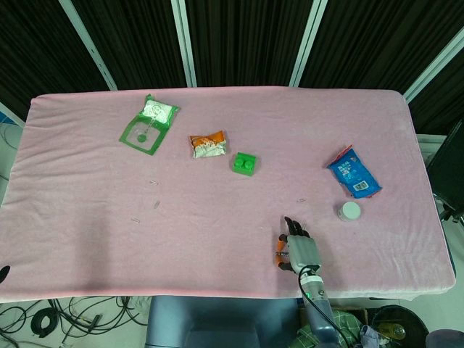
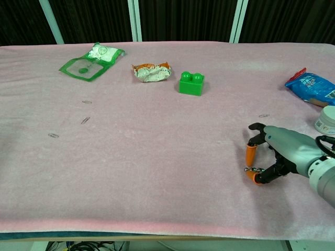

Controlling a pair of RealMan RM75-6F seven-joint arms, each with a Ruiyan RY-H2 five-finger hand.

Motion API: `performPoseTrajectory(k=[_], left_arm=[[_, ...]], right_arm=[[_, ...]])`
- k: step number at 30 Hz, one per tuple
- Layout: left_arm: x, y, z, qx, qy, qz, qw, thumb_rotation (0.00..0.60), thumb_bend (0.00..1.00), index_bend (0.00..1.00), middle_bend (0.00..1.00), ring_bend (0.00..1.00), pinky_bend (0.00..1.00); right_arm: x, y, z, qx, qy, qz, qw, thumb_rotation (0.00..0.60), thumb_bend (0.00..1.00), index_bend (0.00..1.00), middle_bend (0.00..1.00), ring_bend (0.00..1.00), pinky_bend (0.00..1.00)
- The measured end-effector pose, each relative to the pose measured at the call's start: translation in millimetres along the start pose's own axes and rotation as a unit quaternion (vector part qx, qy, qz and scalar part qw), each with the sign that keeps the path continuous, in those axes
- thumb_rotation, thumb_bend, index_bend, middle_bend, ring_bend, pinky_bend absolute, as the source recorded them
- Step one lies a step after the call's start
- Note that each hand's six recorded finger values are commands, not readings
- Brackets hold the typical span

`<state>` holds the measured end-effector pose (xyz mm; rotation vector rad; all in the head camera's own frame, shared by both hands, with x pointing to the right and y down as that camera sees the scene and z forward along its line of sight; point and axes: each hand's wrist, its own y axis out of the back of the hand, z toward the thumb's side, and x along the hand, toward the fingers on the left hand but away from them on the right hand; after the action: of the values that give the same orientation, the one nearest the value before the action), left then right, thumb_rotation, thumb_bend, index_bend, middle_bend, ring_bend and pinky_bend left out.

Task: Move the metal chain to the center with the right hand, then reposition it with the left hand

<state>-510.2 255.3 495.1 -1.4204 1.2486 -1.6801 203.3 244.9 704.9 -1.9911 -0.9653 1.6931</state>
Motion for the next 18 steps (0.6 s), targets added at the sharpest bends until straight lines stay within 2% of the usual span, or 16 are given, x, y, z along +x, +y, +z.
performPoseTrajectory(k=[18], left_arm=[[0.5, -0.9, 0.8, 0.002, 0.0, -0.002, 1.0, 0.6, 0.19, 0.04, 0.0, 0.0, 0.0]], right_arm=[[1.0, -0.8, -2.0, 0.01, 0.0, 0.008, 0.9999, 0.6, 0.27, 0.56, 0.0, 0.0, 0.18]])
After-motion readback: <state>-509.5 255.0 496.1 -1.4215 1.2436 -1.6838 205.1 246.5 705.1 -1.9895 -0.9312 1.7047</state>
